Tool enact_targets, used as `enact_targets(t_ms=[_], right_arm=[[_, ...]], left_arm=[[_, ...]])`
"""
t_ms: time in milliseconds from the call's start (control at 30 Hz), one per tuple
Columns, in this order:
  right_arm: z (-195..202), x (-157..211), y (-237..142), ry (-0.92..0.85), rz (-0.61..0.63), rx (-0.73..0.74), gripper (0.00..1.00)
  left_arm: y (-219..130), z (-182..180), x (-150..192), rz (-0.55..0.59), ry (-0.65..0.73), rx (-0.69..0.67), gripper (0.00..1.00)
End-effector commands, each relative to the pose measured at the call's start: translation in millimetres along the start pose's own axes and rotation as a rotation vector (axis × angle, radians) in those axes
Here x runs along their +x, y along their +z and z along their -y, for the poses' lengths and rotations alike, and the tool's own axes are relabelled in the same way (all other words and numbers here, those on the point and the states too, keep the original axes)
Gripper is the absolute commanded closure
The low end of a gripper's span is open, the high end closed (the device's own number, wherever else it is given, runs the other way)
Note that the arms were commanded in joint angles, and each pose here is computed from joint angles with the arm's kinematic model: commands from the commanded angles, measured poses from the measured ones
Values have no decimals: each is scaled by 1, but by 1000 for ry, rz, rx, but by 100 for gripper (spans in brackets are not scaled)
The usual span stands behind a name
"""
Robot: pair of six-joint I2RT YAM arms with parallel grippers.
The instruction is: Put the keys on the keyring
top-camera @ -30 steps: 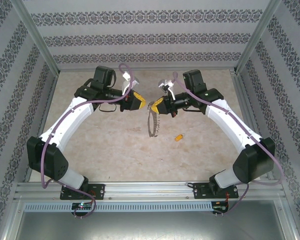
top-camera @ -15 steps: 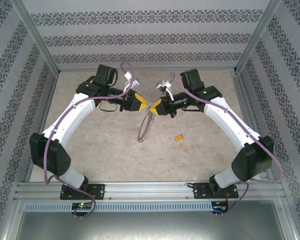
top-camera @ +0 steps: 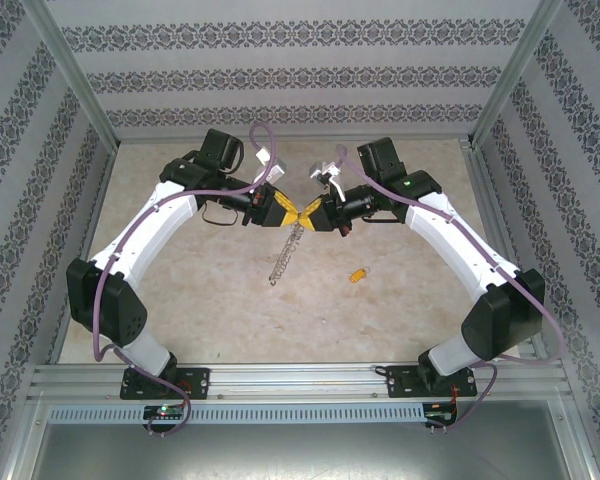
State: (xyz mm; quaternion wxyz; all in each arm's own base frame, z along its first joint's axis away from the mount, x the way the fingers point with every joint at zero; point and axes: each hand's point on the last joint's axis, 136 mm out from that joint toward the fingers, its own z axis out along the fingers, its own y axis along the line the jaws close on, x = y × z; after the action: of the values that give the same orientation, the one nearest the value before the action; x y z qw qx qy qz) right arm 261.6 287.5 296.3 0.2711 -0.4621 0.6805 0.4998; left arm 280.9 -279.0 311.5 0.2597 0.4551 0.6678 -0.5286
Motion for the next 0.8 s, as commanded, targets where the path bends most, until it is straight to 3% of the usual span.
enact_targets(t_ms=[0,300,633,767], right_arm=[[-7,-11,2,-65,15,-27,100],[-8,-13,1,-74,19,-24,100],[-3,-14,1,-69,17,-11,100],[-1,-15,2,-70,19,-12,100]], left_arm=[[5,14,2,-10,-3,71,80],[10,7,10,-39,-28,58,80],[11,11,12,-48,-29,65,90],[10,12,14,-55,-36,68,83]])
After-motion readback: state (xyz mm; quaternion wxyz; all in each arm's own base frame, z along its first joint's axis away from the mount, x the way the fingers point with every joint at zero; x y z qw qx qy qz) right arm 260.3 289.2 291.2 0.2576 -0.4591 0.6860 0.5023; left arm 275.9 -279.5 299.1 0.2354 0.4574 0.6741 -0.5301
